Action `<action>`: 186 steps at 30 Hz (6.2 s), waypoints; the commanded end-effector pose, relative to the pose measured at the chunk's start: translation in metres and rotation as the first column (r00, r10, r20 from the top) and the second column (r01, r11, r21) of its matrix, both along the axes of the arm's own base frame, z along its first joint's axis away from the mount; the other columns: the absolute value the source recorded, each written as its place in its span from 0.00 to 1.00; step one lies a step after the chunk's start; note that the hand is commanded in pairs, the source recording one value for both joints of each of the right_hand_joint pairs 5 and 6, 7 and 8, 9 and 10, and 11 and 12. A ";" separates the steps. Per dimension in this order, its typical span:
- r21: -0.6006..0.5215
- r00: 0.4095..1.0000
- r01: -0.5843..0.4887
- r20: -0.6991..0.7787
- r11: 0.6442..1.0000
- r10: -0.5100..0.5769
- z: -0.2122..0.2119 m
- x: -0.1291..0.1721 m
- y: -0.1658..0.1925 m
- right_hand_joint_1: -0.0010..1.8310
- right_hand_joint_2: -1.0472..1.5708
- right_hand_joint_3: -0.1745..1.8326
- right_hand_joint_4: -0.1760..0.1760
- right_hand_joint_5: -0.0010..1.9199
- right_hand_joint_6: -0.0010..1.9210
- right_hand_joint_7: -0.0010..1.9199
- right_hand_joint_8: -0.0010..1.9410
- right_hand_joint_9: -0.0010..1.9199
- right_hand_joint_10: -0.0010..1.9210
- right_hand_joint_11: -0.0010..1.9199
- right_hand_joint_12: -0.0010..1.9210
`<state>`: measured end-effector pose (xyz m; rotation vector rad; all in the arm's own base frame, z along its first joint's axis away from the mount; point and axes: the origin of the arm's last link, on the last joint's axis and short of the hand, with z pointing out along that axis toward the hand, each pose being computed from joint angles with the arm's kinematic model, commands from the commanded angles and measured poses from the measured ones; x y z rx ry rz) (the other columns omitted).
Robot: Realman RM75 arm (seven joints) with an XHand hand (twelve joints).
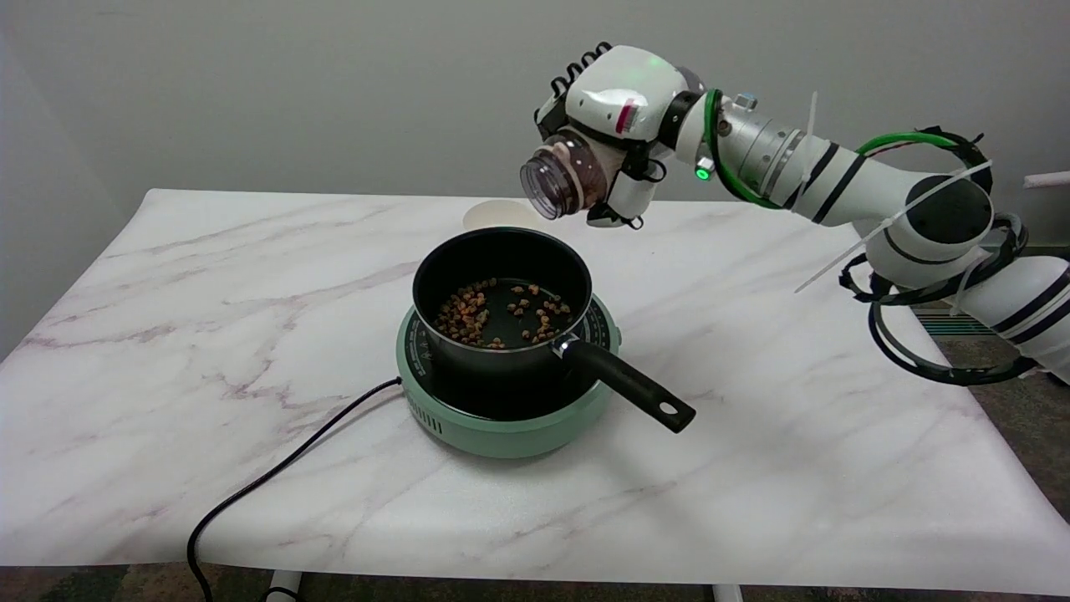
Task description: Place the bottle onto the table.
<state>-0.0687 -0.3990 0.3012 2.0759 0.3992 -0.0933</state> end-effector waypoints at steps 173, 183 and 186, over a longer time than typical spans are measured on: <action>-0.224 -0.207 0.297 0.934 0.928 0.292 0.212 -0.249 0.084 0.79 0.84 0.48 0.50 1.00 1.00 1.00 0.99 0.73 0.73 0.65 0.65; -0.223 -0.202 0.290 0.936 0.931 0.287 0.211 -0.249 0.085 0.80 0.82 0.51 0.50 1.00 1.00 1.00 0.99 0.72 0.72 0.65 0.65; -0.225 -0.198 0.286 0.937 0.931 0.288 0.211 -0.248 0.085 0.79 0.81 0.53 0.50 1.00 1.00 1.00 0.99 0.72 0.72 0.66 0.66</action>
